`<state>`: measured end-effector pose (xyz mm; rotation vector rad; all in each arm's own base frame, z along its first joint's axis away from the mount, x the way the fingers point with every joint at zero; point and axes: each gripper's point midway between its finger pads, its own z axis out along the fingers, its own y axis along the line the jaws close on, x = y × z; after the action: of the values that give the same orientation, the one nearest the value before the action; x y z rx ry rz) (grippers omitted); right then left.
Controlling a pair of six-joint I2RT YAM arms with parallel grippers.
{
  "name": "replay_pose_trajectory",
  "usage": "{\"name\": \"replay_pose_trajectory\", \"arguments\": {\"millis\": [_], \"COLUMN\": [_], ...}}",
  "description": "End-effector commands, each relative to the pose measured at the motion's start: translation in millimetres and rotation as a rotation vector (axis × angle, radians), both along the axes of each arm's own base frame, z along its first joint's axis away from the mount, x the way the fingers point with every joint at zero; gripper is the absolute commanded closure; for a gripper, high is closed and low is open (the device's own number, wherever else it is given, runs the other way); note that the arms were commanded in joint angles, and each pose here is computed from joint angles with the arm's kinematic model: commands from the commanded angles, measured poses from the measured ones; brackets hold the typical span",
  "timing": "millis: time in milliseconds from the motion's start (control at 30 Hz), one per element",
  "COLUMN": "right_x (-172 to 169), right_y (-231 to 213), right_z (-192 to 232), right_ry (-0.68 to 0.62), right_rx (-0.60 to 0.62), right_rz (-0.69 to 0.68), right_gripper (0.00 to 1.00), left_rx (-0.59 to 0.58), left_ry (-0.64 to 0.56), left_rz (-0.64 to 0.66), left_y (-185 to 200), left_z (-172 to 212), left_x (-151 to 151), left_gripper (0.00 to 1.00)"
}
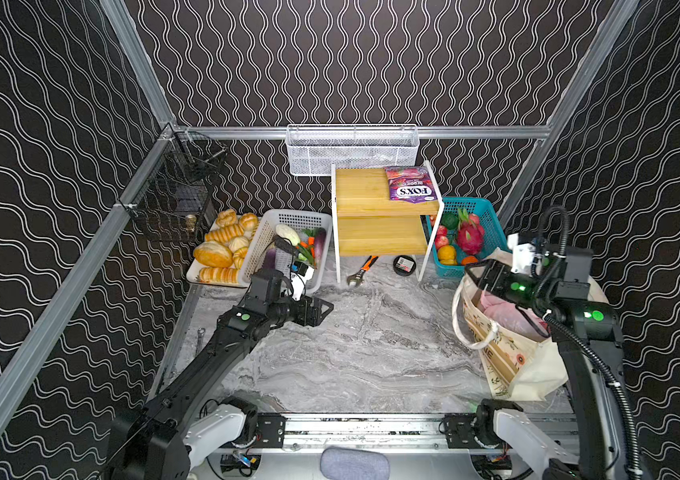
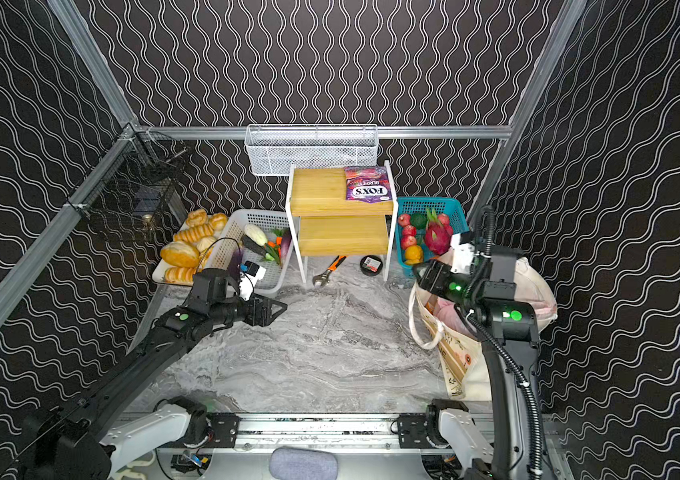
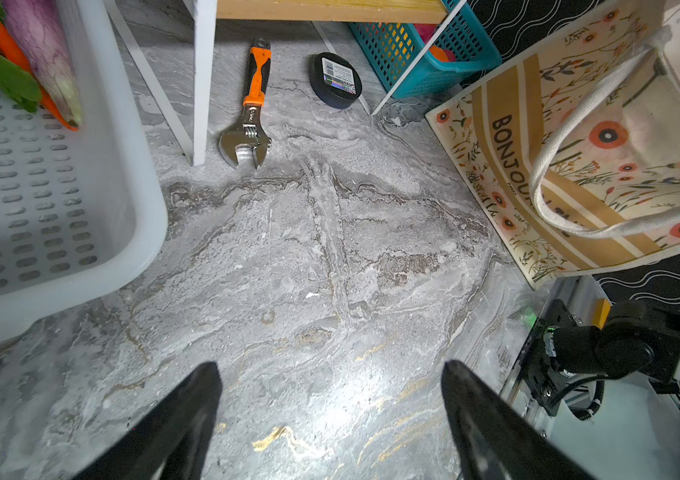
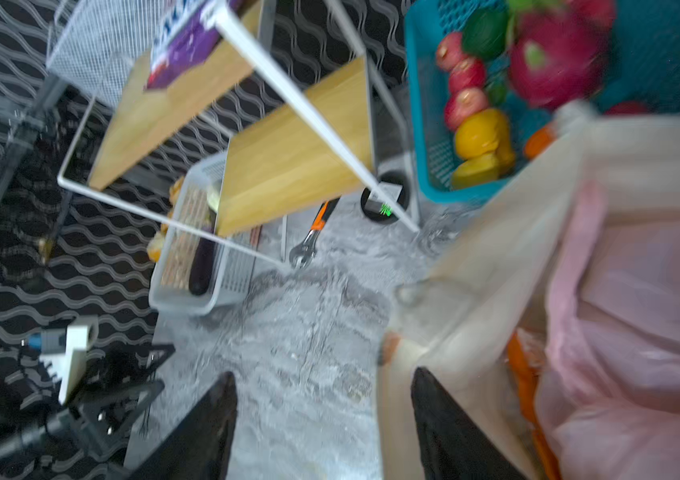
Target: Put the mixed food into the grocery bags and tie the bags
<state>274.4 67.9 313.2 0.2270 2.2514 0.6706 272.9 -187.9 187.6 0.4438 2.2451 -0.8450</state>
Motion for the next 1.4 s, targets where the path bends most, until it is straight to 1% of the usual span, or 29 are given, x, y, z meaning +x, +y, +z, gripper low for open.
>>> {"name": "replay_pose_trajectory", "arguments": {"millis": [0, 100, 167, 200, 233, 267, 300, 333, 367, 400, 467, 567, 633, 700, 800, 867, 900, 967, 1067, 1133, 1167, 1233, 1300, 1333, 1367], "right_x": [-7, -13, -19, -19, -19, -19, -15, -11, -8, -4, 2, 5, 10, 12, 10, 11, 11, 13, 14, 14, 14, 13, 5, 1, -2], "right_y": [-3, -7, -18, -23, -29, -36, -42, -50, -57, -65, -77, -93, -91, -89, -91, -89, -88, -85, -75, -61, -48, -8, 35, 52, 71], "right_z": [-39, -67, -82, -87, -88, -87, -82, -73, -63, -48, -22, 2, -3, -18, -43, -50, -50, -38, 0, 32, 45, 80, 100, 104, 101], "right_ry": [0.165, 0.276, 0.354, 0.378, 0.389, 0.394, 0.374, 0.335, 0.297, 0.241, 0.133, 0.024, 0.016, 0.051, 0.139, 0.166, 0.169, 0.144, 0.048, -0.05, -0.1, -0.256, -0.345, -0.347, -0.321], "right_rx": [-0.112, -0.28, -0.406, -0.456, -0.49, -0.517, -0.544, -0.573, -0.592, -0.61, -0.632, -0.599, -0.551, -0.535, -0.576, -0.59, -0.589, -0.568, -0.489, -0.396, -0.337, -0.183, -0.033, 0.03, 0.098], "right_rz": [-0.078, -0.118, -0.167, -0.178, -0.201, -0.233, -0.265, -0.301, -0.339, -0.383, -0.453, -0.549, -0.532, -0.527, -0.51, -0.491, -0.481, -0.474, -0.443, -0.399, -0.344, -0.151, 0.06, 0.148, 0.241], "right_gripper": [0.3, 0.29, 0.29, 0.32, 0.4, 0.54, 0.71, 0.82, 0.88, 0.92, 0.95, 0.97, 0.96, 0.91, 0.85, 0.78, 0.77, 0.73, 0.54, 0.44, 0.42, 0.39, 0.39, 0.4, 0.42], "left_rx": [-0.02, -0.017, -0.013, -0.013, -0.014, -0.015, -0.016, -0.017, -0.015, -0.012, -0.008, -0.009, -0.012, -0.011, -0.008, -0.005, -0.003, -0.003, 0.0, -0.001, -0.001, 0.005, 0.013, 0.015, 0.018], "left_ry": [-0.016, -0.013, -0.011, -0.012, -0.014, -0.015, -0.014, -0.014, -0.016, -0.014, -0.013, -0.018, -0.02, -0.018, -0.012, -0.012, -0.01, -0.013, -0.011, -0.008, -0.006, -0.008, -0.007, -0.009, -0.013], "left_rz": [-0.003, -0.002, 0.001, 0.003, 0.005, 0.006, 0.005, 0.003, 0.001, 0.0, 0.001, 0.005, 0.007, 0.007, 0.006, 0.003, 0.005, 0.005, 0.01, 0.011, 0.012, 0.015, 0.019, 0.019, 0.02], "left_y": [-2, -2, -1, 0, 0, 0, -1, -1, -1, -1, 0, 1, 1, 1, 1, 1, 1, 1, 2, 1, 1, 2, 4, 4, 4], "left_z": [6, 6, 5, 5, 5, 5, 5, 5, 6, 6, 5, 6, 7, 6, 5, 5, 4, 5, 4, 3, 3, 2, 1, 2, 3], "left_x": [2, 2, 1, 1, 0, 1, 1, 0, 1, 1, 0, 0, 0, 0, 0, -1, -1, 0, 1, 1, 1, 1, 2, 2, 2], "left_gripper": [0.13, 0.13, 0.13, 0.13, 0.13, 0.13, 0.13, 0.13, 0.13, 0.13, 0.13, 0.13, 0.13, 0.13, 0.13, 0.13, 0.13, 0.13, 0.13, 0.13, 0.13, 0.13, 0.13, 0.13, 0.13]}}
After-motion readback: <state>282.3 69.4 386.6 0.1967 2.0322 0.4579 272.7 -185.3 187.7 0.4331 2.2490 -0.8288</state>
